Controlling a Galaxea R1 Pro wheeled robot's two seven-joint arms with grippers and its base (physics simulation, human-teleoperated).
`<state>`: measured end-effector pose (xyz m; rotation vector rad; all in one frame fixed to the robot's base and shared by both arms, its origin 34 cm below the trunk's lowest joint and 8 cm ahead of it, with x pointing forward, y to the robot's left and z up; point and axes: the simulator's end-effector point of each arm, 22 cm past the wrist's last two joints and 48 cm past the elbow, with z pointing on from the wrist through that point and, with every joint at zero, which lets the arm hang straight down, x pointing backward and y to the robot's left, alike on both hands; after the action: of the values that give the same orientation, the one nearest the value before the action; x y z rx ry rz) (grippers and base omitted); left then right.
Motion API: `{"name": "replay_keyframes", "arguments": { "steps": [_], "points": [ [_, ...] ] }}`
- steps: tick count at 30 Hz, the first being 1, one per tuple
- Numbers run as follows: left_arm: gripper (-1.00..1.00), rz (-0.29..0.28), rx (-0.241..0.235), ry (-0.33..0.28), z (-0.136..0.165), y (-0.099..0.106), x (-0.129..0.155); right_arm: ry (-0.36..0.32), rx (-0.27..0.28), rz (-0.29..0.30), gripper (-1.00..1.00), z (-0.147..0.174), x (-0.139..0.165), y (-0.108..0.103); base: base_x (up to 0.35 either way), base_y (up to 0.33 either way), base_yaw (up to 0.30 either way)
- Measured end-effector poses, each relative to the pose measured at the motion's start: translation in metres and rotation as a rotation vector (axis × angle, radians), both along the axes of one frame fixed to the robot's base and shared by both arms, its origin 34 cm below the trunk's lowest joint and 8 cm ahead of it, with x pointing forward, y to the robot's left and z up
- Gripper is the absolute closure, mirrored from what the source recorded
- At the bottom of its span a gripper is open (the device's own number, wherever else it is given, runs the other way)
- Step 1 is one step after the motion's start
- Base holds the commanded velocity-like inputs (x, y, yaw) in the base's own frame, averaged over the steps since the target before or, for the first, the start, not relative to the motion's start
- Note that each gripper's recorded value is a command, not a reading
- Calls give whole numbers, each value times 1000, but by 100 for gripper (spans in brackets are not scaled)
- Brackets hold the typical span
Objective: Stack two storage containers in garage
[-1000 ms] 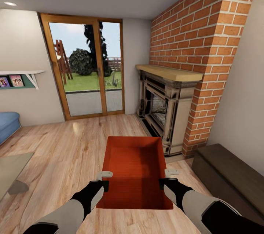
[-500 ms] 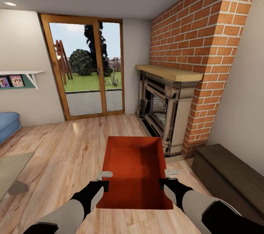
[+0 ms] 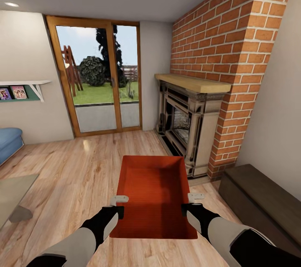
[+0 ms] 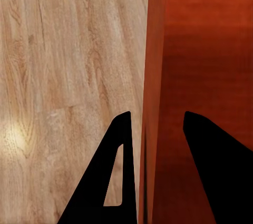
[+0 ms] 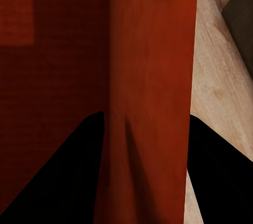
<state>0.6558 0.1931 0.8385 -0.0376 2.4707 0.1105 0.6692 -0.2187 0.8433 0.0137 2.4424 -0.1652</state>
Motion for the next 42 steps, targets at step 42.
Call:
{"name": "replay_keyframes", "arguments": {
  "steps": [42],
  "points": [
    [100, -1, 1, 0, 0, -1, 0, 0, 1, 0, 100, 0, 0, -1, 0, 0, 12]
  ]
}}
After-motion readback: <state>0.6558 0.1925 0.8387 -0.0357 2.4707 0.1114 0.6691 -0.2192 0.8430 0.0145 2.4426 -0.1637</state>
